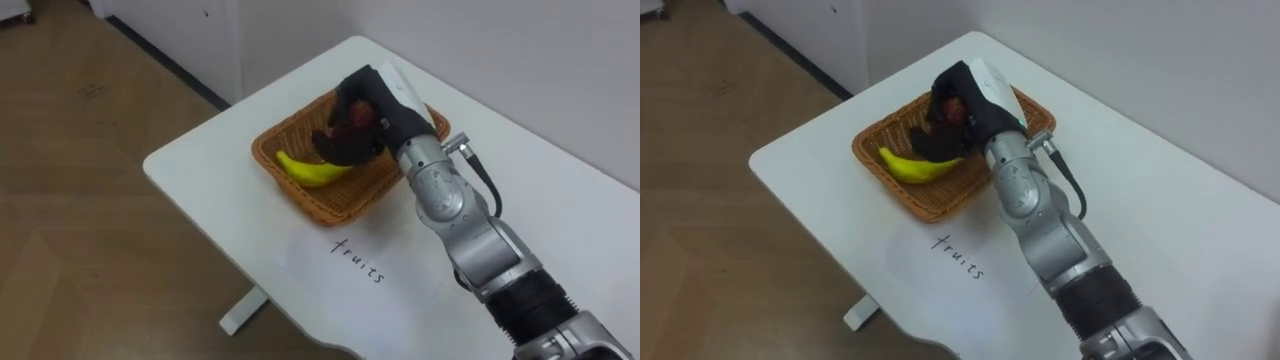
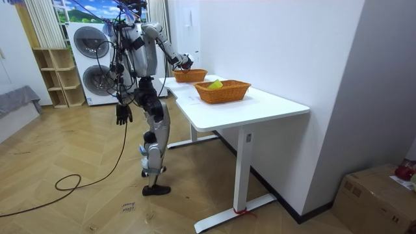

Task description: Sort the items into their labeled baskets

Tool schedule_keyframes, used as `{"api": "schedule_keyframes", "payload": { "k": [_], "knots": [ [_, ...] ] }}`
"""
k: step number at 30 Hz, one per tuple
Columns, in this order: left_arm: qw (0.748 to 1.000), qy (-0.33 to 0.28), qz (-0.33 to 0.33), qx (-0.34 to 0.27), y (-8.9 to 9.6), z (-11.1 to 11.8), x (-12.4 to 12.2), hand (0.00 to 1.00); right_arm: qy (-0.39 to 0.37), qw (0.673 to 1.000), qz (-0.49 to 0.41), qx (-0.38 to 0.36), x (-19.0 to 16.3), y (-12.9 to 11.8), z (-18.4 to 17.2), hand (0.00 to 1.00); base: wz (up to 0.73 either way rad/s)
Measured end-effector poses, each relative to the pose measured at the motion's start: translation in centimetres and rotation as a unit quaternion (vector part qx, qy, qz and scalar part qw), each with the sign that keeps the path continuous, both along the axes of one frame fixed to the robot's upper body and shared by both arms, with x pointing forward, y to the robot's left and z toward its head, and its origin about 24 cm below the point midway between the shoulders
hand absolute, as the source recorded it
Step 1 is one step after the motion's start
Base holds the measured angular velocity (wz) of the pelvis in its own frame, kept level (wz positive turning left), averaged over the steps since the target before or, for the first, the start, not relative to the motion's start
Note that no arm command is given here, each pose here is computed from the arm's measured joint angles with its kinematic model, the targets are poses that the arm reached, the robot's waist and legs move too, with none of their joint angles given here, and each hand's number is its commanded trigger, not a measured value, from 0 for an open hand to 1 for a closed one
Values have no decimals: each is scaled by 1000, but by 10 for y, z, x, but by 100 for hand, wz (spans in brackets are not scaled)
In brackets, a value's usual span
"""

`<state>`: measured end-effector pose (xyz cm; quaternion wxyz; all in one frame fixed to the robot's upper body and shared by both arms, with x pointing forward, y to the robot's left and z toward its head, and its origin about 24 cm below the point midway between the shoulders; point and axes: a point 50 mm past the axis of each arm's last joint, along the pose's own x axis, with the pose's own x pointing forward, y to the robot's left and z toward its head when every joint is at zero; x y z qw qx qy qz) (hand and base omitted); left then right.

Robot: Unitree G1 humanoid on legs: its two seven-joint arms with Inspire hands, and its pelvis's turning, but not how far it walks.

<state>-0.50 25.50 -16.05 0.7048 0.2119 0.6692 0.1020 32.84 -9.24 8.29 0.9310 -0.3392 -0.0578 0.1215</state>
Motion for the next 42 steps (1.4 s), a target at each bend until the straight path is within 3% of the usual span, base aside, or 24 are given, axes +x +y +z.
{"api": "schedule_keyframes", "payload": {
  "k": [42],
  "knots": [
    [1000, -9, -10, 7, 1, 0, 3, 0, 3, 1000, -2, -10, 1, -6, -1, 0, 0]
  ]
}}
